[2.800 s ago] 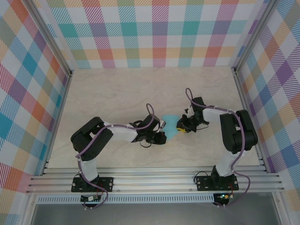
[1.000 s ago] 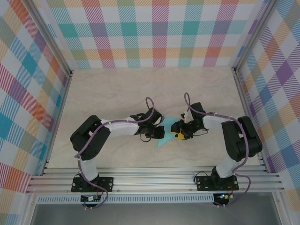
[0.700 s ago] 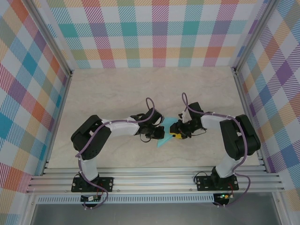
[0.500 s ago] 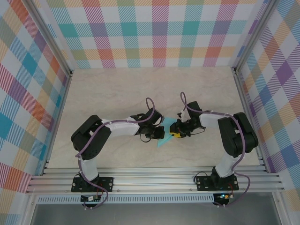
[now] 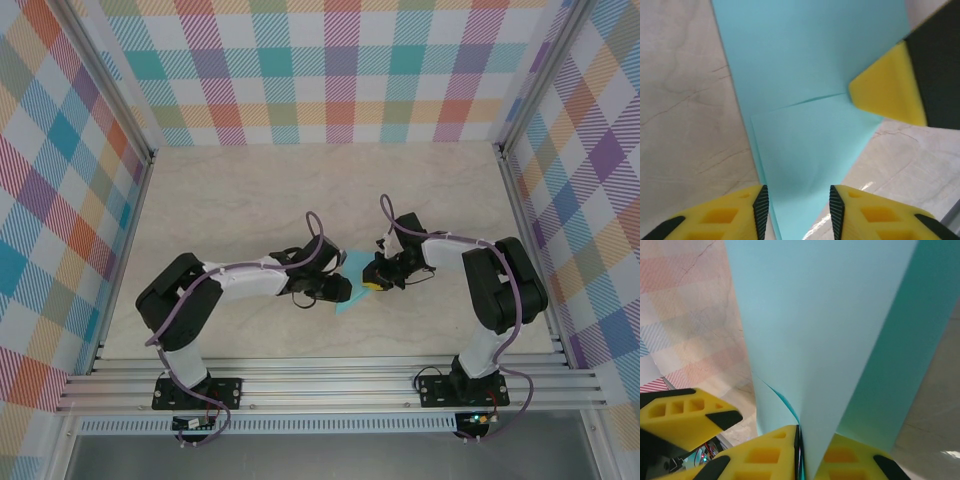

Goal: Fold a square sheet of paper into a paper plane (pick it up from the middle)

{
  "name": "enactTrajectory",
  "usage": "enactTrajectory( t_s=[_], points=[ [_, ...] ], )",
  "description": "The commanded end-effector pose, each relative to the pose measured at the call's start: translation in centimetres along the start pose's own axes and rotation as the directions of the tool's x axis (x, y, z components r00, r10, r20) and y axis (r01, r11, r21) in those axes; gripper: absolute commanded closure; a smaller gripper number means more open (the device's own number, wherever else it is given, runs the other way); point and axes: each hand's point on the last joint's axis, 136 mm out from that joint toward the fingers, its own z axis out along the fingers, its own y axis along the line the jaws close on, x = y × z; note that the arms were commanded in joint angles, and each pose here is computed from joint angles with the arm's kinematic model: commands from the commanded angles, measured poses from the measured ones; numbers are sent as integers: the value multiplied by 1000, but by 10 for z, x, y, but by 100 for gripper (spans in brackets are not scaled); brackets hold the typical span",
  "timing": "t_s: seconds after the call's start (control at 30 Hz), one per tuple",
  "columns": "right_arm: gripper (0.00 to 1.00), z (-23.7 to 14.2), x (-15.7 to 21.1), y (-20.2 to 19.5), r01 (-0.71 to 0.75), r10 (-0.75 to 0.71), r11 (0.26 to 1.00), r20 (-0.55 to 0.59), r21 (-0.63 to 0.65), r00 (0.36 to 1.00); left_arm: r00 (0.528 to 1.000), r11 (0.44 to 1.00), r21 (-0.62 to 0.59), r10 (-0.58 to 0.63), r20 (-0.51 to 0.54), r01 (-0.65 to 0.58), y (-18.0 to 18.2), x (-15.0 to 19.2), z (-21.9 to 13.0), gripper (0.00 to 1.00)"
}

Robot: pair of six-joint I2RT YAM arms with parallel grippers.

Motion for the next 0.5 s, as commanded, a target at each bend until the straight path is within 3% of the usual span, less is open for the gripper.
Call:
enactTrajectory(
  t_s=[0.0,0.47],
  points=[
    [87,-6,-1,10,8,-8,1000,8,-3,1000,996,995,-58,88,-1,-87,-6,8,-7,58],
    [87,-10,-1,16,5,-5,1000,7,-6,1000,977,963,-169,213,7,-209,-22,13,0,54]
  ],
)
